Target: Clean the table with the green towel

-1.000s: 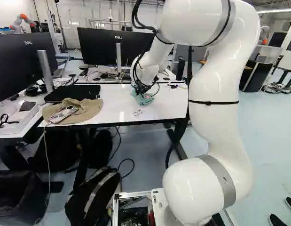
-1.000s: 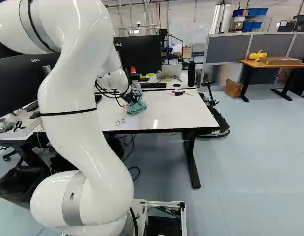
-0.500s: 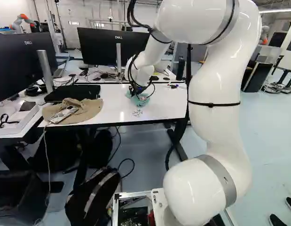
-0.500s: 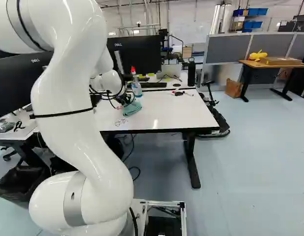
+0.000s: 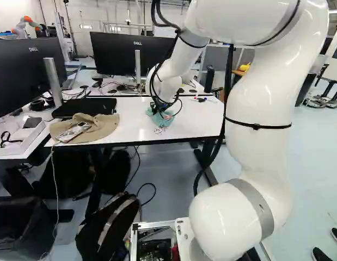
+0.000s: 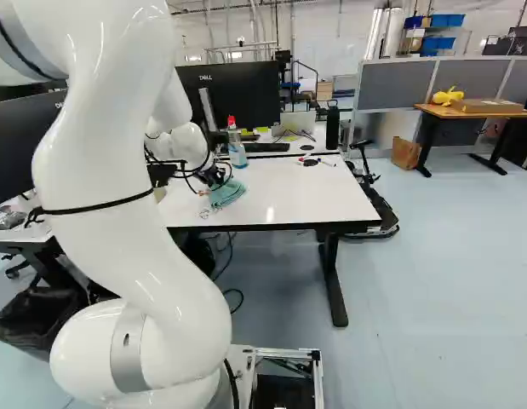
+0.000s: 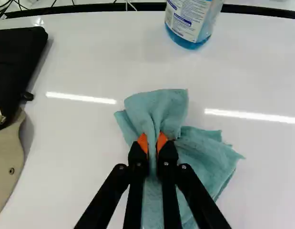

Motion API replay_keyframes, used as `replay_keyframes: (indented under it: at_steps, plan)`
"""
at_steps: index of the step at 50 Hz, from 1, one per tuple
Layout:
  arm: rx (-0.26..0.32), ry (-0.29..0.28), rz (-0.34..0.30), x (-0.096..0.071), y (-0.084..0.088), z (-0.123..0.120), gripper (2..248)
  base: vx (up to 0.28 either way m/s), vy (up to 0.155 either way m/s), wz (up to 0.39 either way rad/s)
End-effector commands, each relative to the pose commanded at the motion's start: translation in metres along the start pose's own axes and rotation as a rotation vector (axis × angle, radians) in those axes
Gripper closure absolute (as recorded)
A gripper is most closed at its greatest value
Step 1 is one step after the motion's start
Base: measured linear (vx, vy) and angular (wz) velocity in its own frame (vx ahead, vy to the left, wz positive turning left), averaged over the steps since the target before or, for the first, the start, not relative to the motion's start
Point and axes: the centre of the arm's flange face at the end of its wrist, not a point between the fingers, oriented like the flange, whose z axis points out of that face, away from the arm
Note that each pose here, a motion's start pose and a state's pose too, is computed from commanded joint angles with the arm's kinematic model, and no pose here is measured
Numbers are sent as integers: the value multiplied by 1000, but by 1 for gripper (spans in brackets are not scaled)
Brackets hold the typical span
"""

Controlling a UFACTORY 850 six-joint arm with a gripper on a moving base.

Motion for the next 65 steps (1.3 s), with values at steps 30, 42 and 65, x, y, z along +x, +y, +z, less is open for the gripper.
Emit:
replay_keyframes:
  at_steps: [30,42,65]
  plan:
    - [-53,-10,70,-24,45,-22,209,0,0,0]
    - [-76,-11,102,-31,65,-29,209,0,0,0]
    - [-104,-4,141,-37,87,-39,209,0,0,0]
